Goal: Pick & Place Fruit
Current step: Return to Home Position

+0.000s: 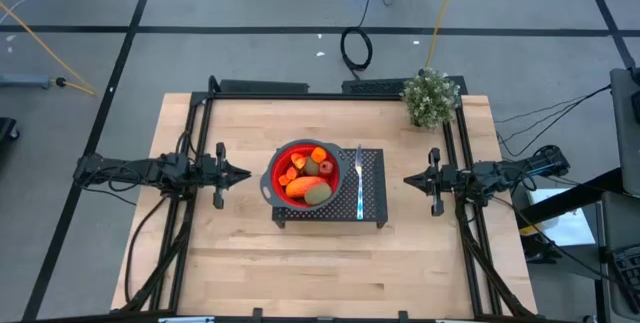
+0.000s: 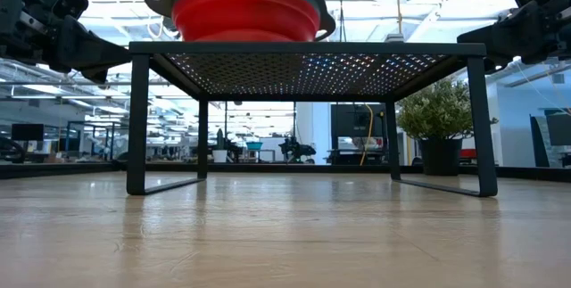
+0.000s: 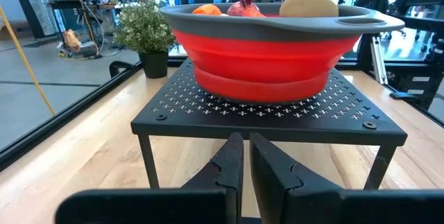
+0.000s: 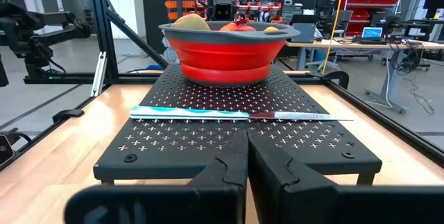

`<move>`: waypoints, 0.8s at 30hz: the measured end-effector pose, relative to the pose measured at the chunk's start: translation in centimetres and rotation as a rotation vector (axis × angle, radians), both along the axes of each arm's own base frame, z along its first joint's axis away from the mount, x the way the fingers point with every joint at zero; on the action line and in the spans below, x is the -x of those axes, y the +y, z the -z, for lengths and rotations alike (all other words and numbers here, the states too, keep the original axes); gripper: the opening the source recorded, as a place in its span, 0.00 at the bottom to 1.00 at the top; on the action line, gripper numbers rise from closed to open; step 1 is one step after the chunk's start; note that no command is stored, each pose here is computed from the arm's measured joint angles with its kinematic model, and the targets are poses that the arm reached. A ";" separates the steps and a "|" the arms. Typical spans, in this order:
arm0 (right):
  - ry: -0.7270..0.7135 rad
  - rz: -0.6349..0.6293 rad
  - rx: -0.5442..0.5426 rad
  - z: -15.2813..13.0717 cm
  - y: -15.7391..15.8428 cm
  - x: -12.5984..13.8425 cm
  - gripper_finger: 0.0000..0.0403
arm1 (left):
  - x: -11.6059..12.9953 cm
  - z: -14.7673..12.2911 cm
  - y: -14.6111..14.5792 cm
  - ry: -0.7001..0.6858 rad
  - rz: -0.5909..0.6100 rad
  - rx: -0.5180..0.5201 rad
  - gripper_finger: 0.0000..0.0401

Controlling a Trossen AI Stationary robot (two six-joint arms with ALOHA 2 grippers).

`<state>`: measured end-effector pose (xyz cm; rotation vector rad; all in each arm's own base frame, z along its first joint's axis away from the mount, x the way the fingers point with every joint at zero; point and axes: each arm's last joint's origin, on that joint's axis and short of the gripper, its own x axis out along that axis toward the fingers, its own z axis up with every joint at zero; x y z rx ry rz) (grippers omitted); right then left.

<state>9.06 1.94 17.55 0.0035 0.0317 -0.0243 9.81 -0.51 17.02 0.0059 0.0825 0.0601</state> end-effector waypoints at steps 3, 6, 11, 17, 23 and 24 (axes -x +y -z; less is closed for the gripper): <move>0.000 0.000 0.000 0.0 0.0 0.0 0.00 | 0.0 0.0 0.0 0.000 0.000 0.000 0.06; -0.004 0.000 -0.001 0.0 0.0 0.0 0.00 | 0.0 0.0 0.0 0.000 0.000 0.000 0.06; -0.025 0.005 -0.008 -0.2 0.0 0.0 0.00 | 0.0 0.0 0.0 -0.001 0.000 0.001 0.06; -0.040 0.085 -0.011 -0.3 -0.8 -0.2 0.00 | 0.0 0.0 0.0 -0.001 0.000 0.000 0.06; -0.043 0.148 -0.011 -0.3 -1.4 -0.2 0.00 | 0.0 0.0 0.0 -0.001 0.000 0.001 0.06; -0.043 0.162 -0.010 -0.3 -1.5 -0.2 0.00 | 0.0 0.0 0.0 -0.002 0.000 0.001 0.06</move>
